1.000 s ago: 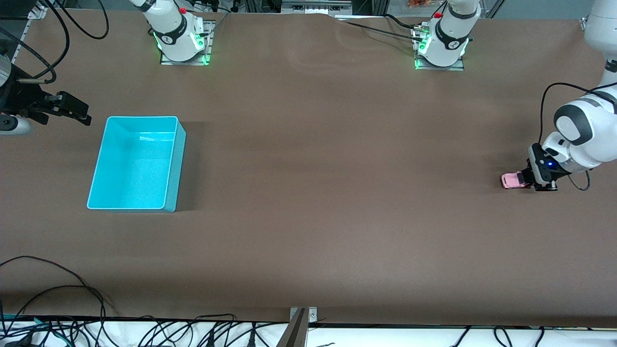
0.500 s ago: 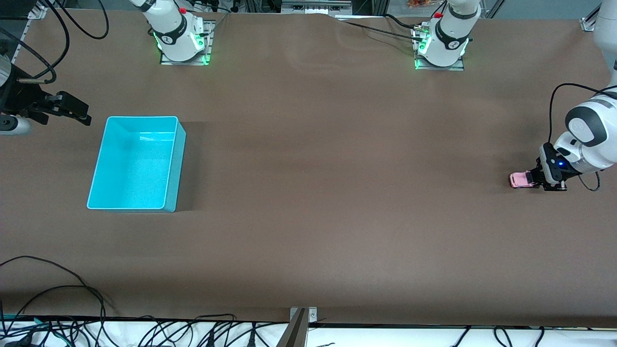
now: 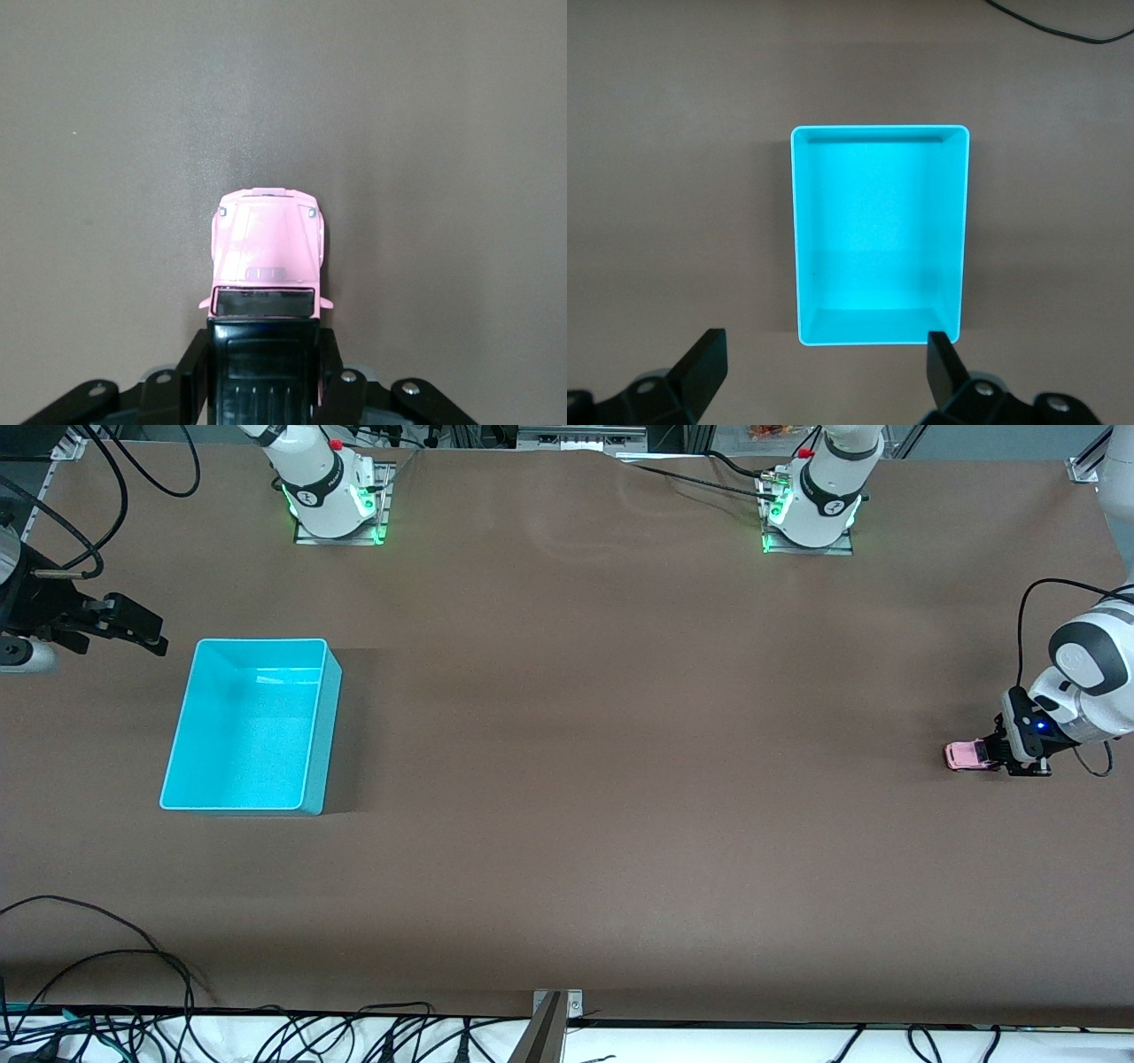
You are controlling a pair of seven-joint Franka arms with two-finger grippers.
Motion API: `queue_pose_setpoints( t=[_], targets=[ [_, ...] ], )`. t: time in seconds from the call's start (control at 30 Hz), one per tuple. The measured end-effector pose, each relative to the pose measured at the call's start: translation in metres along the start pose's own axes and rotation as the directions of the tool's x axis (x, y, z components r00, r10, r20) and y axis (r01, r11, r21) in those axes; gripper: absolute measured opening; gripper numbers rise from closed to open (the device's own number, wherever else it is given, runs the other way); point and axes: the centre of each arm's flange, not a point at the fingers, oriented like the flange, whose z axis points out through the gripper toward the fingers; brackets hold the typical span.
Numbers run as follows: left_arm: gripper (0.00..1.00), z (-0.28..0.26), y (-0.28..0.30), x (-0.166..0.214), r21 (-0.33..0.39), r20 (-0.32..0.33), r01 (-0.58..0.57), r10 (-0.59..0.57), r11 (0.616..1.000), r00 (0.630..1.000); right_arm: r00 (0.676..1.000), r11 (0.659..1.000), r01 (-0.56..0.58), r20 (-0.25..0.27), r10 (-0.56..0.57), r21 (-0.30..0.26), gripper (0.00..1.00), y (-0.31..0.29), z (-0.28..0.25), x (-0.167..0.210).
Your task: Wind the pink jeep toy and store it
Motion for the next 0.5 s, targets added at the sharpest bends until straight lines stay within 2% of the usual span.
queue_pose_setpoints(
  t=[0.5],
  targets=[
    [0.51, 0.0003, -0.0025, -0.0022, -0.013, -0.008, 0.000, 0.000, 1.000, 1.000, 1.000, 1.000, 0.000, 0.000, 0.000, 0.000, 1.00, 0.0000, 0.0000, 0.0000]
  ],
)
